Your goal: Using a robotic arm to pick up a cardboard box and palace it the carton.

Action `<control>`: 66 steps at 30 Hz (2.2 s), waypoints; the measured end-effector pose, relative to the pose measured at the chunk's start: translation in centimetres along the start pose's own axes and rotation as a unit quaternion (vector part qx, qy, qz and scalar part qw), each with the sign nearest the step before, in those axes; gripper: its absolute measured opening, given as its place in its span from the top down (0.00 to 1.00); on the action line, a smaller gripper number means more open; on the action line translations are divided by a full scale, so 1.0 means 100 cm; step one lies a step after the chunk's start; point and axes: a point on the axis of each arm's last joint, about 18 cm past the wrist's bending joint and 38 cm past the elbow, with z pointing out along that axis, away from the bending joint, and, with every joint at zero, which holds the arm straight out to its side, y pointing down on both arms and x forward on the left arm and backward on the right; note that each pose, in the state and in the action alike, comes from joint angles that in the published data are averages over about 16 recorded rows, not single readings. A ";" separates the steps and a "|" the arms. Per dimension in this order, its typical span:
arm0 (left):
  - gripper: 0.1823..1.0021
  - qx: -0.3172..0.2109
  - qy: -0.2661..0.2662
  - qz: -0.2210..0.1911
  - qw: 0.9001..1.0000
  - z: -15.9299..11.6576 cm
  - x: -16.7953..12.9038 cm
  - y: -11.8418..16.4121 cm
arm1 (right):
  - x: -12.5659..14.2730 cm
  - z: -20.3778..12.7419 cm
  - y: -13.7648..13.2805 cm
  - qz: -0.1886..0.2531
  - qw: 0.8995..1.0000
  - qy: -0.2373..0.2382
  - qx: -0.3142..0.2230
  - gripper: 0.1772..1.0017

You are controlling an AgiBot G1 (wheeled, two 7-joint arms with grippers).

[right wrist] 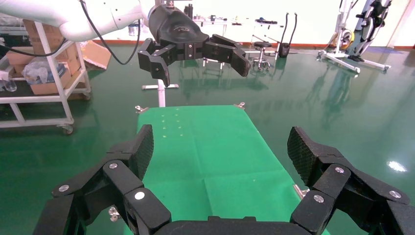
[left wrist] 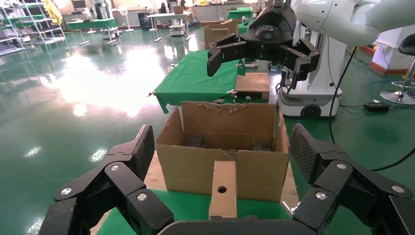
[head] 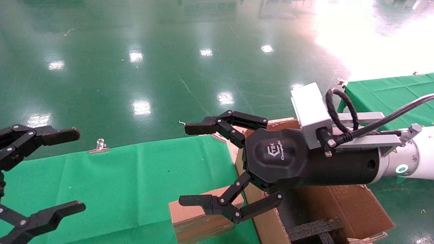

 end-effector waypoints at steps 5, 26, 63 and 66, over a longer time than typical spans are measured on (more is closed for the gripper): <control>0.00 0.000 0.000 0.000 1.000 0.000 0.000 0.000 | 0.000 0.000 0.000 0.000 1.000 0.000 0.000 0.00; 0.02 0.000 0.000 0.000 1.000 0.000 0.000 0.000 | 0.000 0.000 0.003 0.002 1.000 -0.001 -0.012 0.00; 0.79 0.000 0.000 0.000 1.000 0.000 0.000 0.000 | 0.063 0.059 0.080 -0.096 0.895 -0.119 -0.418 0.00; 0.85 0.000 0.000 0.000 1.000 0.000 0.000 0.000 | 0.066 0.063 0.085 -0.105 0.886 -0.130 -0.433 0.00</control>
